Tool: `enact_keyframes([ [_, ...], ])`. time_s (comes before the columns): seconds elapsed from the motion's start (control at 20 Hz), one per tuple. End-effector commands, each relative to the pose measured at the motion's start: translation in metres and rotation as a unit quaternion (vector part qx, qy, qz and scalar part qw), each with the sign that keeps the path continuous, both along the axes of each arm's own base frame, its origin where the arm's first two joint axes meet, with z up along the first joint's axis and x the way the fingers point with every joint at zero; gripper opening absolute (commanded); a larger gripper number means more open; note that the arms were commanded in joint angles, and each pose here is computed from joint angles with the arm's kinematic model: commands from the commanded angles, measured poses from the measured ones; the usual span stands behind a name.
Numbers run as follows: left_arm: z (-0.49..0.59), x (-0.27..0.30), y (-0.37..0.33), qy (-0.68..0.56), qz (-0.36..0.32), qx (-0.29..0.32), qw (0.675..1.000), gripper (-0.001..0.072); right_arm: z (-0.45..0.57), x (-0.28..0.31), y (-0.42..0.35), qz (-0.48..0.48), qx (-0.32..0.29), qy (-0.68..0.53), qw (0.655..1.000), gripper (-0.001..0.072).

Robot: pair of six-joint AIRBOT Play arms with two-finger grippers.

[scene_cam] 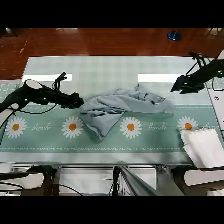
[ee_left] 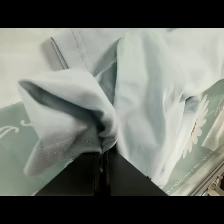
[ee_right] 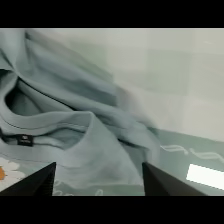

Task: Fold the shirts.

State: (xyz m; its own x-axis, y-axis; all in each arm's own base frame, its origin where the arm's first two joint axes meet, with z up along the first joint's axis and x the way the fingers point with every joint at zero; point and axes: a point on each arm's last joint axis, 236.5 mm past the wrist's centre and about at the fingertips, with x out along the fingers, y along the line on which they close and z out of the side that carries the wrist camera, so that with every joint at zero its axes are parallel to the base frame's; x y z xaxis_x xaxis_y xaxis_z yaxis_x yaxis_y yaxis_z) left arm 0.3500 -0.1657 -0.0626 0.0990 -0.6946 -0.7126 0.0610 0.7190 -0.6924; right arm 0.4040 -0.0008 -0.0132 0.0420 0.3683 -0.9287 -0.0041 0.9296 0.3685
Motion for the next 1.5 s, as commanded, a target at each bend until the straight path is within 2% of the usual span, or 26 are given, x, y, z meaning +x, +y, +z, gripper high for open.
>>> enact_keyframes([
  [0.0,0.001,-0.004,0.001,0.001,-0.012,0.005,1.0,0.0027,-0.02,0.012,0.051,0.032,0.098,0.004,0.995,0.0622],
  [0.35,0.001,-0.005,0.001,0.002,-0.012,0.004,1.0,0.0027,-0.066,-0.005,0.129,0.165,0.118,0.031,0.979,0.062],
  [0.45,0.001,-0.005,0.001,0.002,-0.012,0.004,1.0,0.0028,-0.07,-0.014,0.149,0.2,0.119,0.036,0.972,0.0589],
  [0.5,0.001,-0.005,0.001,0.002,-0.013,0.004,1.0,0.0027,-0.07,-0.018,0.157,0.221,0.119,0.033,0.967,0.0487],
  [0.55,0.001,-0.006,0.0,0.004,-0.015,0.003,1.0,0.0027,-0.069,-0.021,0.164,0.236,0.119,0.031,0.964,0.0236],
  [0.6,0.002,-0.008,0.0,0.006,-0.017,0.001,1.0,0.0027,-0.068,-0.022,0.167,0.237,0.119,0.031,0.964,0.0029],
  [0.8,0.034,0.005,0.007,-0.026,-0.02,-0.008,0.999,0.0025,-0.02,-0.013,0.16,0.225,0.115,-0.02,0.967,0.0031],
  [0.95,0.116,0.038,0.027,-0.139,-0.001,-0.001,0.99,0.0025,0.06,0.003,0.135,0.195,0.092,-0.134,0.967,0.0031],
  [1.1,0.229,0.049,0.05,-0.28,0.017,0.018,0.96,0.0025,0.154,0.009,0.105,0.139,0.056,-0.27,0.951,0.0031],
  [1.2,0.306,0.038,0.064,-0.372,0.03,0.037,0.927,0.0025,0.223,0.003,0.087,0.102,0.027,-0.371,0.923,0.0031],
  [1.45,0.433,-0.029,0.081,-0.529,0.062,0.098,0.841,0.0025,0.373,-0.048,0.042,0.0,-0.058,-0.577,0.815,0.0031],
])
